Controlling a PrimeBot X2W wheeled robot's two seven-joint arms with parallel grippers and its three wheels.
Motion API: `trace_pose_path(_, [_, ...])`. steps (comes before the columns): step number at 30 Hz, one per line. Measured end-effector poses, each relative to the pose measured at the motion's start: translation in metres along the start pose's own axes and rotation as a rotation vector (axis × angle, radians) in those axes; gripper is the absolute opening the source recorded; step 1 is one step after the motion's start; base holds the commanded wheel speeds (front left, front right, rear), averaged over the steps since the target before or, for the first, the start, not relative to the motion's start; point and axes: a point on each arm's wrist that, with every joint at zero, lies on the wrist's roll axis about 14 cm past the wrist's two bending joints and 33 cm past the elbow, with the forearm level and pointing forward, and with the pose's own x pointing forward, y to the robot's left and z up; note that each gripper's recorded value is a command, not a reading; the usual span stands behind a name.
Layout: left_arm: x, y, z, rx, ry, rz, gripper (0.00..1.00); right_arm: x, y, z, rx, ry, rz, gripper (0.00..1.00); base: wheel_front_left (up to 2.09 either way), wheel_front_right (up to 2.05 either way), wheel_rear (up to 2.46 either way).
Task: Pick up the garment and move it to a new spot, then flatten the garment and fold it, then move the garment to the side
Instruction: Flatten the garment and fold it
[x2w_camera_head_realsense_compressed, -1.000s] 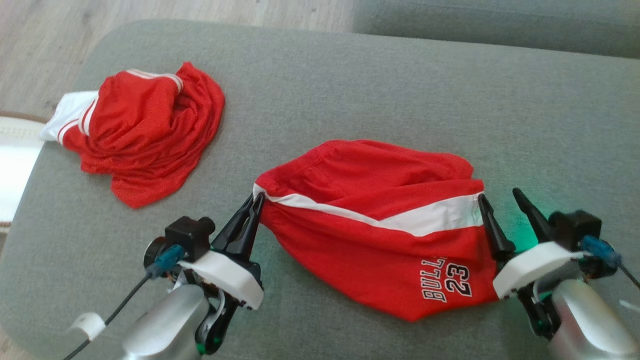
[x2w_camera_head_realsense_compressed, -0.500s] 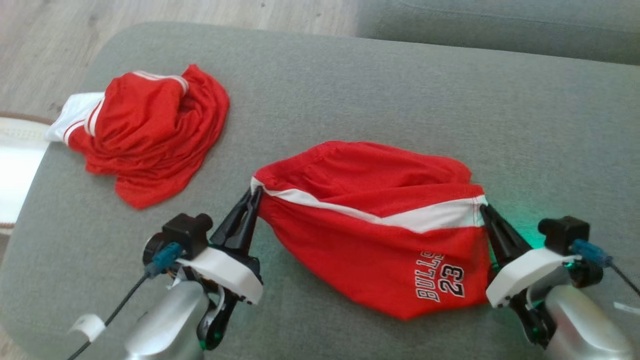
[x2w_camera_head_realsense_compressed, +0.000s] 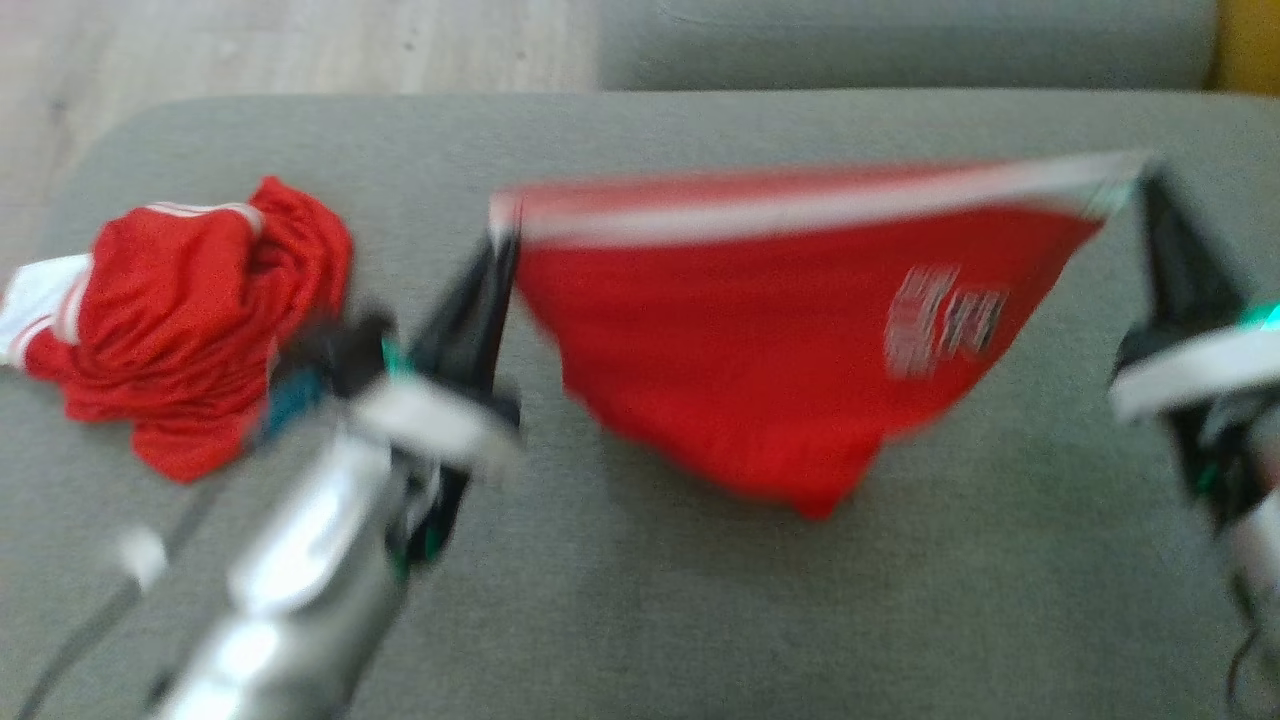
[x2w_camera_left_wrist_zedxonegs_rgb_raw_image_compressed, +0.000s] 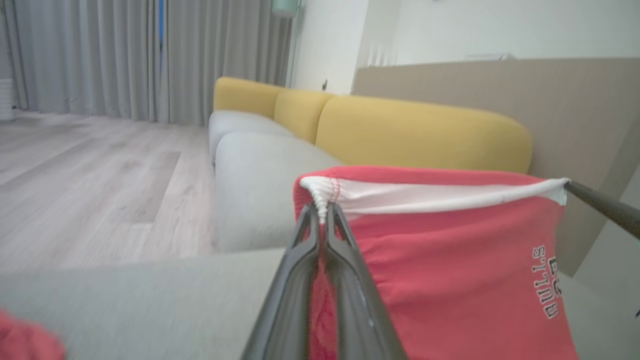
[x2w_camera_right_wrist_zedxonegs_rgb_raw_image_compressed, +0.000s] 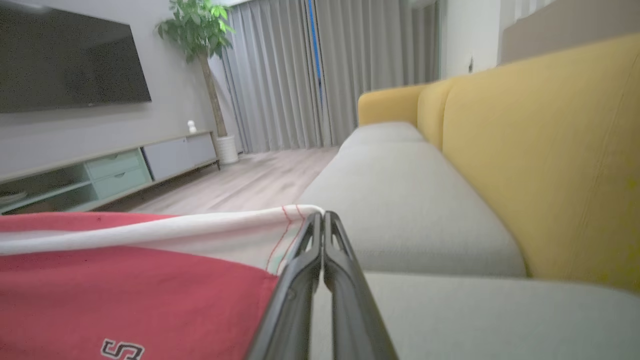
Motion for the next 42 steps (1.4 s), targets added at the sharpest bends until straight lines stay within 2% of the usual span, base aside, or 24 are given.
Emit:
trace_pose_path(3, [0.045,-0.019,0.052,0.029,-0.111,-0.096,0.00,0.020,-0.023,0.047,-0.065,-0.110,-0.034,0.00,0.00,0.00,0.00])
trace_pose_path(9, [0.130,-0.054,0.145,0.179,-0.300,-0.243,0.00,0.067,-0.064,0.160,-0.176,-0.356,-0.115,0.00,0.00,0.00,0.00])
trace_pose_path(12, [0.162,-0.064,0.176,0.194,-0.390,-0.271,0.00,0.078,-0.085,0.194,-0.227,-0.435,-0.164,0.00,0.00,0.00,0.00])
trace_pose_path(15, [0.187,-0.072,0.183,0.193,-0.420,-0.298,0.00,0.086,-0.100,0.207,-0.272,-0.471,-0.195,0.00,0.00,0.00,0.00])
trace_pose_path(17, [0.198,-0.071,0.173,0.169,-0.412,-0.298,0.00,0.089,-0.108,0.200,-0.291,-0.457,-0.211,0.00,0.00,0.00,0.00])
trace_pose_path(22, [0.200,-0.060,0.075,0.085,-0.225,-0.282,0.00,0.088,-0.120,0.142,-0.252,-0.345,-0.233,0.00,0.00,0.00,0.00])
trace_pose_path(26, [0.162,-0.056,-0.007,0.011,-0.040,-0.260,0.00,0.061,-0.110,0.066,-0.145,-0.199,-0.240,0.00,0.00,0.00,0.00])
trace_pose_path(30, [0.110,-0.056,-0.054,-0.043,0.070,-0.232,0.00,0.014,-0.100,0.012,-0.072,-0.085,-0.266,0.00,0.00,0.00,0.00])
trace_pose_path(36, [0.015,-0.074,-0.109,-0.068,0.235,-0.214,0.00,-0.066,-0.074,-0.027,0.052,0.039,-0.305,0.00,0.00,0.00,0.00])
trace_pose_path(42, [-0.040,-0.085,-0.117,-0.080,0.267,-0.191,0.00,-0.128,-0.049,-0.031,0.108,0.089,-0.328,0.00,0.00,0.00,0.00])
